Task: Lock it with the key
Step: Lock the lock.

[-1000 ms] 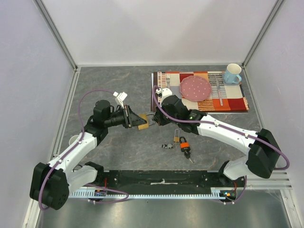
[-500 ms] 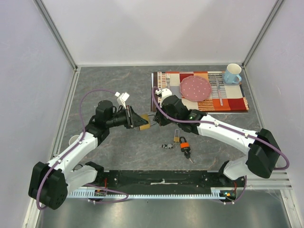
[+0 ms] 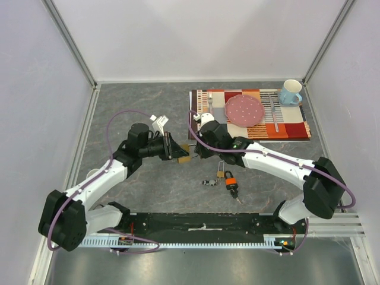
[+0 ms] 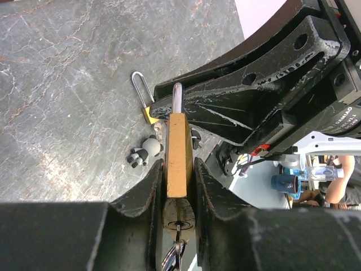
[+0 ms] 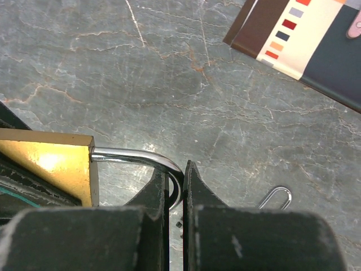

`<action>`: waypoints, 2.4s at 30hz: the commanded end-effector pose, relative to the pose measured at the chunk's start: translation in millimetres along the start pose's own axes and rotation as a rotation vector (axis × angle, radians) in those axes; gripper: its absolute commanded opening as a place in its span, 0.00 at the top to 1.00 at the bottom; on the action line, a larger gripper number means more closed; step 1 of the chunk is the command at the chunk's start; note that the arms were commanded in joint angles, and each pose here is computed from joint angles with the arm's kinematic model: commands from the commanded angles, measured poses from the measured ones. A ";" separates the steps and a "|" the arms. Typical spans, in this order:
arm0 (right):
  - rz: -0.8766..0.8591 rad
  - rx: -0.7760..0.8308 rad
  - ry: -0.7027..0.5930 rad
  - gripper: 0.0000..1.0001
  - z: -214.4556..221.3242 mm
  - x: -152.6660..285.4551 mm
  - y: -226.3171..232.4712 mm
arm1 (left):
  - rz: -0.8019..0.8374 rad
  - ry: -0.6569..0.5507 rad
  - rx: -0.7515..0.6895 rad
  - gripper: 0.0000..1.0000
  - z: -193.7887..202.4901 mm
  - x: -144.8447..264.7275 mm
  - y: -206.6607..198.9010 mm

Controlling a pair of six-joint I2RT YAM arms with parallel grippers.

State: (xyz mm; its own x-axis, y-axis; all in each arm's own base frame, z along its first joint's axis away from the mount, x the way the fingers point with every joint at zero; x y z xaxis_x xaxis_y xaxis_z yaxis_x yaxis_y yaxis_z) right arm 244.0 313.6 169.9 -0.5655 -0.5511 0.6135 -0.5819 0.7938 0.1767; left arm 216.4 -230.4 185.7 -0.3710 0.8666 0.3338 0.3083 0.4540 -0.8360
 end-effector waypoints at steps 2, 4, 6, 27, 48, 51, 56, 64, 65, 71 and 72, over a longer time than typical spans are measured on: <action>-1.064 0.116 -0.516 1.00 -124.1 154.1 216.5 | 0.314 -0.021 -0.251 0.98 -13.7 -24.9 -89.7; -1.071 0.125 -0.533 1.00 -126.7 159.0 216.0 | 0.320 -0.007 -0.254 0.98 -10.6 -30.5 -93.1; -1.081 0.134 -0.552 1.00 -128.3 165.4 215.9 | 0.314 0.011 -0.250 0.98 -7.3 -38.2 -91.3; -0.884 0.106 -0.677 1.00 -146.6 174.6 173.8 | 0.229 -0.061 -0.292 0.98 -1.1 -43.7 -84.9; -1.070 0.276 -0.752 1.00 -137.7 210.6 131.0 | 0.173 -0.159 -0.330 0.98 -6.5 0.4 -78.6; -1.103 0.307 -0.759 1.00 -133.1 216.8 131.0 | 0.171 -0.167 -0.328 0.98 -7.8 4.6 -76.1; -1.153 0.313 -0.768 1.00 -131.4 225.8 133.9 | 0.173 -0.167 -0.323 0.98 -9.1 6.4 -74.0; -1.193 0.286 -0.740 1.00 -130.9 222.0 137.8 | 0.201 -0.171 -0.326 0.98 -16.0 1.1 -81.2; -1.193 0.279 -0.732 1.00 -131.3 221.1 137.6 | 0.205 -0.174 -0.329 0.98 -18.5 0.3 -83.7; -1.167 0.263 -0.695 1.00 -135.6 213.9 140.9 | 0.239 -0.194 -0.327 0.98 -31.3 -10.2 -93.0; -1.165 0.257 -0.686 1.00 -135.6 211.4 141.4 | 0.255 -0.190 -0.326 0.98 -31.9 -11.9 -95.8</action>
State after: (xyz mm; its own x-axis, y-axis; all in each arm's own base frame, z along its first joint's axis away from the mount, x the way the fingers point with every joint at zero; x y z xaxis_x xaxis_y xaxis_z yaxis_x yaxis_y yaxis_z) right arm 266.6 301.6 300.3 -0.5364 -0.8408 0.0732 -0.8105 0.5373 0.2330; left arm 229.2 -237.8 290.7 -0.5696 0.8219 0.0093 0.6061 0.4276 -0.6707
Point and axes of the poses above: each gripper's point midway between its finger pads, its own x axis back along the fingers, its own y axis along the line the jaws close on, z = x × y, the point moved 3 cm from there along x, back along the fingers, and after that the axes turned 7 degrees about x, right-handed, at the moved point
